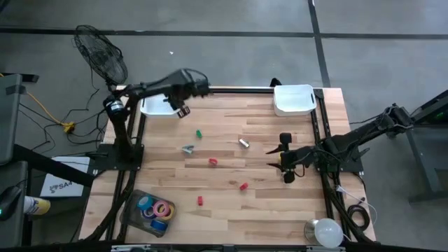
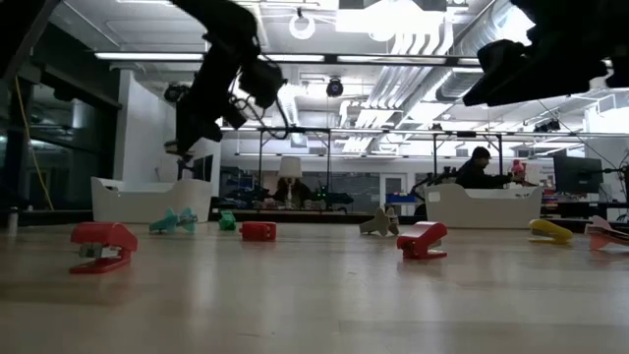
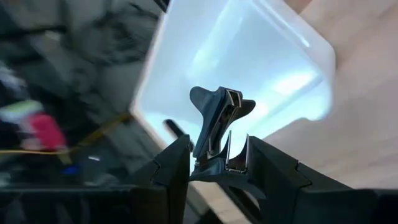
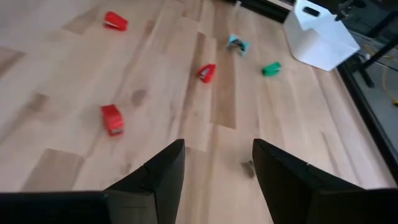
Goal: Pick and place Stapler, Stapler remover, tape
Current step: Put the black staple remover into the left white bin, then put the light blue staple remover into the left white bin
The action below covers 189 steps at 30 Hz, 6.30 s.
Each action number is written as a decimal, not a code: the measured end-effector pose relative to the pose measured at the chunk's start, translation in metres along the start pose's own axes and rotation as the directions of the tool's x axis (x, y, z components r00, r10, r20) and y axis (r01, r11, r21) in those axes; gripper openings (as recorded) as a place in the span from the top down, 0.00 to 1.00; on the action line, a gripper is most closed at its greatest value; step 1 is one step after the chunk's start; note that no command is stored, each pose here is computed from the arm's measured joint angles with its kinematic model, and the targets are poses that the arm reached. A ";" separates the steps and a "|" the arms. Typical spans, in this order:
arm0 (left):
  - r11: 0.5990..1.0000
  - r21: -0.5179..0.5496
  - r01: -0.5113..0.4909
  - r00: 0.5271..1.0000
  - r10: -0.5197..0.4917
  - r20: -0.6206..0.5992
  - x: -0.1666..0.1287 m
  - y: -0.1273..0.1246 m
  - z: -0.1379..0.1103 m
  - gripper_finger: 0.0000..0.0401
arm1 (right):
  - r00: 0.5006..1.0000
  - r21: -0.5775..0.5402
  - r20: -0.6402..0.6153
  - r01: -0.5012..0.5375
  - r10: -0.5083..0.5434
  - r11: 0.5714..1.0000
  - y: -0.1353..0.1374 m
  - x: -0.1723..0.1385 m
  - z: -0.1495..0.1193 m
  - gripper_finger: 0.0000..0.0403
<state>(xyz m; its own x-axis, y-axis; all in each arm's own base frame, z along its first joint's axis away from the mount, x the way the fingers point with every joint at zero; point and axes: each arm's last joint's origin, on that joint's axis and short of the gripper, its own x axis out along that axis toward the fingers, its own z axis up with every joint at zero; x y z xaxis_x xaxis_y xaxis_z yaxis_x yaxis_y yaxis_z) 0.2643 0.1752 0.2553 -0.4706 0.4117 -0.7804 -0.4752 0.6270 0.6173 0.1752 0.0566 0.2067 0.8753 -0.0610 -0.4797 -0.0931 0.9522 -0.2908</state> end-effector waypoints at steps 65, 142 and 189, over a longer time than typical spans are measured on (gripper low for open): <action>0.230 0.896 0.381 0.834 -0.503 -0.225 -0.013 -0.045 -0.023 0.57 | 0.960 0.227 -0.245 0.196 -0.138 0.954 -0.038 0.008 -0.026 0.55; 0.449 0.887 0.111 0.855 -0.498 0.145 0.007 -0.171 -0.050 0.17 | 0.953 0.282 -0.289 0.173 -0.088 0.944 -0.036 0.007 -0.031 0.55; 0.528 0.846 -0.075 0.965 -0.177 0.196 -0.041 -0.124 -0.043 0.79 | 0.953 0.281 -0.290 0.172 -0.087 0.944 -0.036 0.007 -0.031 0.55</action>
<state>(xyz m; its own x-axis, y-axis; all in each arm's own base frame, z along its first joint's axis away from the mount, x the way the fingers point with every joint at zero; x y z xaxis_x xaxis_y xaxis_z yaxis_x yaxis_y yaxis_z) 0.3105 0.0517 0.2147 -0.2244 0.4155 -0.8815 0.4128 0.8599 0.3003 0.1699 0.0128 0.1882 0.7049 -0.2281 -0.6716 0.1962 0.9726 -0.1244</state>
